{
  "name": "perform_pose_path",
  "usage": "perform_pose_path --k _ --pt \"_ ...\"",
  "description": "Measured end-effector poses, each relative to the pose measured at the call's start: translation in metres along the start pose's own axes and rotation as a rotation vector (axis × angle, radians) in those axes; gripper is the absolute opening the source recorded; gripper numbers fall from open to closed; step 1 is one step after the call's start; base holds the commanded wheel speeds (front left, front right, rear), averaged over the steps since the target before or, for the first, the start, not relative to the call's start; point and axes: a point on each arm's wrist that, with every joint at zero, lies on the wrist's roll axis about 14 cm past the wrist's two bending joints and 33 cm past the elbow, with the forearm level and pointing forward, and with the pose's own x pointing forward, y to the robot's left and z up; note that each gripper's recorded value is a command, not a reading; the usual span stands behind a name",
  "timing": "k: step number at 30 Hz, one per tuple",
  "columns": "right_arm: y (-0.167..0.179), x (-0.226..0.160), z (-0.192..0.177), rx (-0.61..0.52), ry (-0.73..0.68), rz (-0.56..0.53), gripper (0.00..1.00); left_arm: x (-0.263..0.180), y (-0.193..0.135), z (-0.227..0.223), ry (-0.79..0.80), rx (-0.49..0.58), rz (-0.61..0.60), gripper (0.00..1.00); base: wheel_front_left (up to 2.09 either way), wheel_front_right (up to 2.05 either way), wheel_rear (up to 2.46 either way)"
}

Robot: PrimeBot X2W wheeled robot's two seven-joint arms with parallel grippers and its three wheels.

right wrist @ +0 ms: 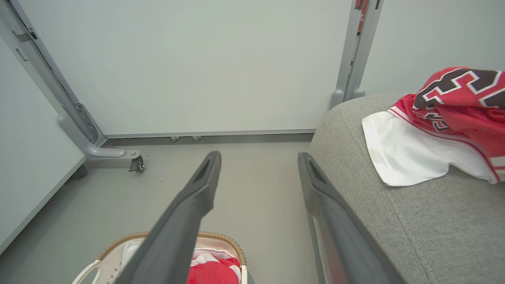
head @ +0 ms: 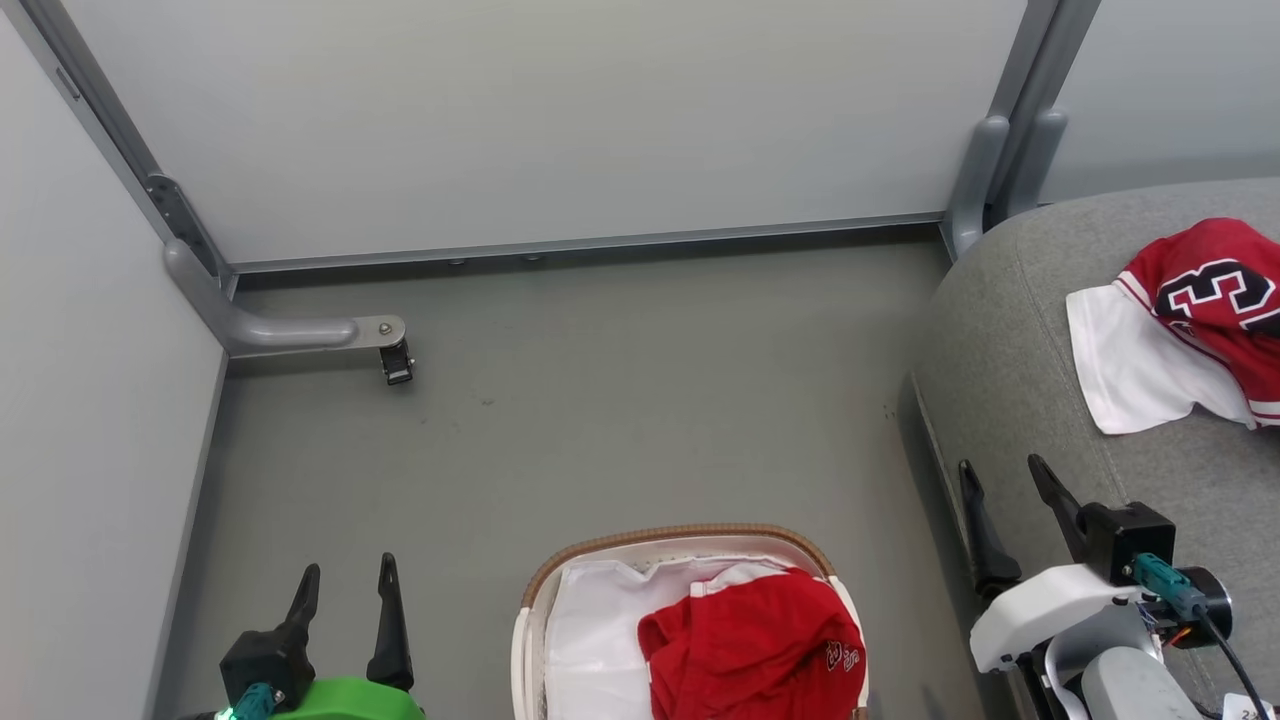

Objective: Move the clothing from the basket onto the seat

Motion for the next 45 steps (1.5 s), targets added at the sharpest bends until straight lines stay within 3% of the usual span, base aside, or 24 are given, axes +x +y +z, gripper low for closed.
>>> perform_pose_path --k 7,19,32,45 --pt "0.001 0.005 -0.002 -0.003 0.006 0.013 1.00 0.007 -0.014 -0.005 0.018 -0.005 -0.043 1.00 0.00 0.00 0.00" --pt "-0.024 0.046 0.032 -0.033 -0.100 -0.014 1.00 0.060 -0.096 -0.037 0.133 0.013 -0.319 1.00 0.00 0.00 0.00" --pt "-0.076 0.075 0.037 -0.070 -0.143 -0.126 1.00 0.094 -0.177 -0.121 0.354 0.072 -0.611 1.00 0.00 0.00 0.00" --pt "-0.116 0.082 -0.006 -0.111 -0.050 -0.218 1.00 0.074 -0.222 -0.227 0.619 0.150 -0.861 1.00 0.00 0.00 0.00"
